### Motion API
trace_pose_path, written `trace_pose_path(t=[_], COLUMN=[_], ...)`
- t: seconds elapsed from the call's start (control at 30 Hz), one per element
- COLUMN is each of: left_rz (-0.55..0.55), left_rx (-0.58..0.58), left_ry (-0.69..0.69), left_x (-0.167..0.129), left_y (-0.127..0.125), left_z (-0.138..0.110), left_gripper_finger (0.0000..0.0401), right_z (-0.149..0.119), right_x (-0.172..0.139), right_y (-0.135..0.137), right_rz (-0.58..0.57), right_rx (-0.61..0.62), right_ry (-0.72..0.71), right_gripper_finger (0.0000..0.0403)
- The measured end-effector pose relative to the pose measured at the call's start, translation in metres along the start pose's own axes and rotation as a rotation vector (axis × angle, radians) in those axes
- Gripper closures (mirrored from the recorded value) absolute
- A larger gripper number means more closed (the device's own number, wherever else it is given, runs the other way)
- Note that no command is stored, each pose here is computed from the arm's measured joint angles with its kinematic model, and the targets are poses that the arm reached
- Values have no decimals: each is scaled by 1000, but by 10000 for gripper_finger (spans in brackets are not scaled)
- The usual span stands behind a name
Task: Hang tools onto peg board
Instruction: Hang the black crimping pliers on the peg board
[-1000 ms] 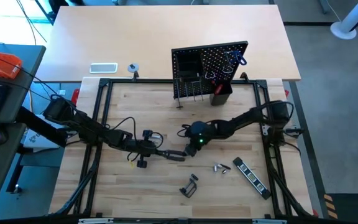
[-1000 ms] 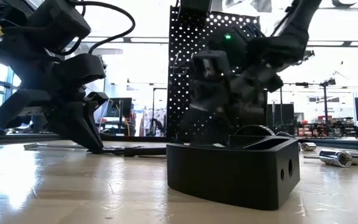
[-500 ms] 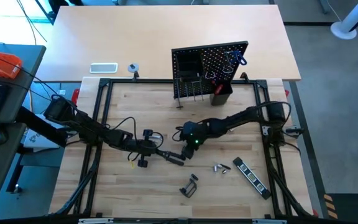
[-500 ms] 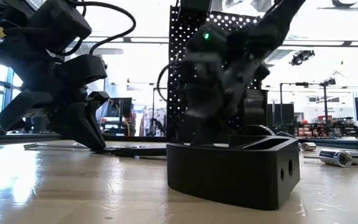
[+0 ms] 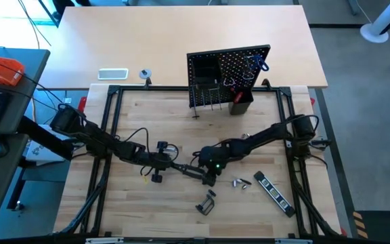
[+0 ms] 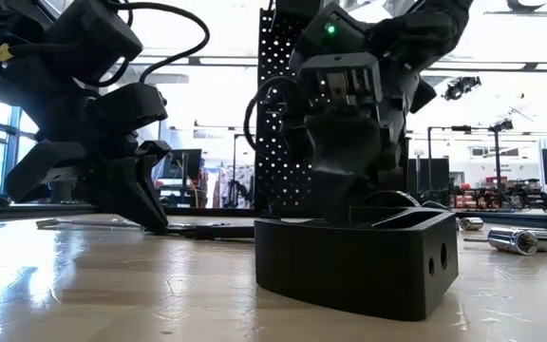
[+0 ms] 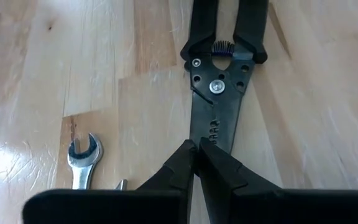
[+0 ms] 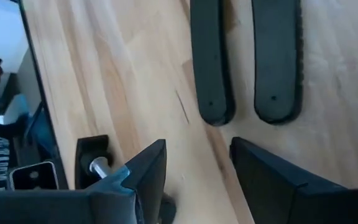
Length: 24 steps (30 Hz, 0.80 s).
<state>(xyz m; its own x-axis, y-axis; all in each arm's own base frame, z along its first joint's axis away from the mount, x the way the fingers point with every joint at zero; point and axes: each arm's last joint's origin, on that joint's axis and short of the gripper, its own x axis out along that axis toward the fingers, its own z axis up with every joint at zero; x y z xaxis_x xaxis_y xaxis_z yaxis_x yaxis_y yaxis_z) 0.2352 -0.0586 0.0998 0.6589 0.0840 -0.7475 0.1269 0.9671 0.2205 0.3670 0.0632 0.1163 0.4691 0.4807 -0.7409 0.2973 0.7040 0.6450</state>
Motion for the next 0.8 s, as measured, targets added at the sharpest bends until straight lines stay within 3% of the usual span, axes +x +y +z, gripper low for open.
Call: trace_pose_path(t=[0.37, 0.8], left_rz=[-6, 27], left_rx=[-14, -17], left_ry=[-22, -21], left_x=[0, 0], left_y=[0, 1], left_z=[2, 2], left_gripper_finger=[382, 382], right_z=[9, 22], right_x=[12, 8], right_y=[-7, -10], right_rz=[45, 27], right_rx=[102, 90], right_ry=[-73, -227], right_gripper_finger=[217, 217])
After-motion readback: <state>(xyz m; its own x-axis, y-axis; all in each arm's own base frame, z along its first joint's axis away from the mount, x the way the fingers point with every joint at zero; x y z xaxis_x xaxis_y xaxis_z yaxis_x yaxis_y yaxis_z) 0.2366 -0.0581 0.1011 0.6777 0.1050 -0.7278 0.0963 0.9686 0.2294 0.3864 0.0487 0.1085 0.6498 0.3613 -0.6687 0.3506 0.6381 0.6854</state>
